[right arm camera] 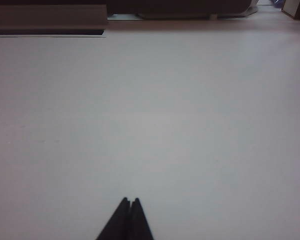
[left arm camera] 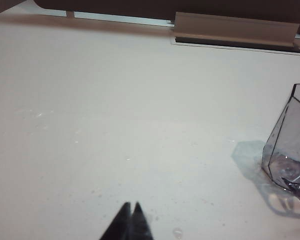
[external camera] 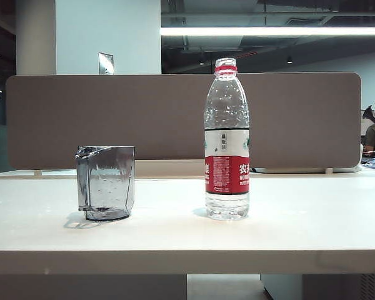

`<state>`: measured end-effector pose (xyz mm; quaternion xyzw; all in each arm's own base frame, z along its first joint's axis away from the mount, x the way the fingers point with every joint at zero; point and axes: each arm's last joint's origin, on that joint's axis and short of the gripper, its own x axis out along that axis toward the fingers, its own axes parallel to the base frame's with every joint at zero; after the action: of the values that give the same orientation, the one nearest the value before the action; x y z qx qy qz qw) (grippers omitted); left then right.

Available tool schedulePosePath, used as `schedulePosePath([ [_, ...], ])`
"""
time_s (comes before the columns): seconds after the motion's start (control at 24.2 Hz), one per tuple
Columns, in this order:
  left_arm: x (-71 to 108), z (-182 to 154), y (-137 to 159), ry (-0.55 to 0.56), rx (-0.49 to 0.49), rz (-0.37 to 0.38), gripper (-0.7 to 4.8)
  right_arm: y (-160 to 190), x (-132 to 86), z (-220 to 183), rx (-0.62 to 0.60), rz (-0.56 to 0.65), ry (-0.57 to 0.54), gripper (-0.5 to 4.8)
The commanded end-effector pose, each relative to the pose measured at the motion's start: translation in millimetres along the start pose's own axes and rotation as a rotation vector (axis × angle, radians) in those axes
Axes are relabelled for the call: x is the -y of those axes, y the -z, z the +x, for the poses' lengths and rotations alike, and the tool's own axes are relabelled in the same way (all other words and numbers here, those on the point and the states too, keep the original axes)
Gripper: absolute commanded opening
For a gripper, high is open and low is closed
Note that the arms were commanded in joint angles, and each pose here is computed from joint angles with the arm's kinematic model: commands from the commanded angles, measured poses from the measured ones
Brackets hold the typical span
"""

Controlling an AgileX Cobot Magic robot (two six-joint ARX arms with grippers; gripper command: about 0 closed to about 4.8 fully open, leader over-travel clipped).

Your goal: Pick up the mineral water bottle on the table and pour water into the mug until it's full.

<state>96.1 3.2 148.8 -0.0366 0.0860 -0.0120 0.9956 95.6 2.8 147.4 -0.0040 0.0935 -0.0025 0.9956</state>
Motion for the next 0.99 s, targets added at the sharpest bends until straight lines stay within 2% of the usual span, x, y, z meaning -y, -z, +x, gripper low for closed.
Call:
schedulePosePath([
  [0.04,0.0,-0.2,-0.2,0.001,-0.003,0.0,-0.05,0.9,0.0,0.7,0.007,-0.001,0.001,-0.05],
  [0.33,0.3,-1.1,-2.8,0.0,-0.018,-0.002,-0.05,0.9,0.0,0.7,0.007,-0.001,0.001,-0.05],
  [0.45,5.8,-5.0,-23.9,0.028,-0.198,-0.006,-0.05,0.9,0.0,0.7,0.007,-0.001,0.001,-0.05],
  [0.54,13.9,-3.7,-41.3,0.09,-0.278,0.009,-0.05,0.9,0.0,0.7,0.007,-0.001,0.001,-0.05],
  [0.62,24.6,-0.2,-60.6,0.168,-0.309,0.035,-0.05,0.9,0.0,0.7,0.007,0.0,0.001,-0.05],
  [0.78,48.7,-4.0,-100.8,0.346,-0.258,0.086,-0.05,0.9,0.0,0.7,0.007,0.0,0.001,-0.05],
  [0.99,70.9,-12.8,-131.5,0.501,-0.203,0.125,-0.05,0.9,0.0,0.7,0.007,-0.001,0.001,-0.05],
])
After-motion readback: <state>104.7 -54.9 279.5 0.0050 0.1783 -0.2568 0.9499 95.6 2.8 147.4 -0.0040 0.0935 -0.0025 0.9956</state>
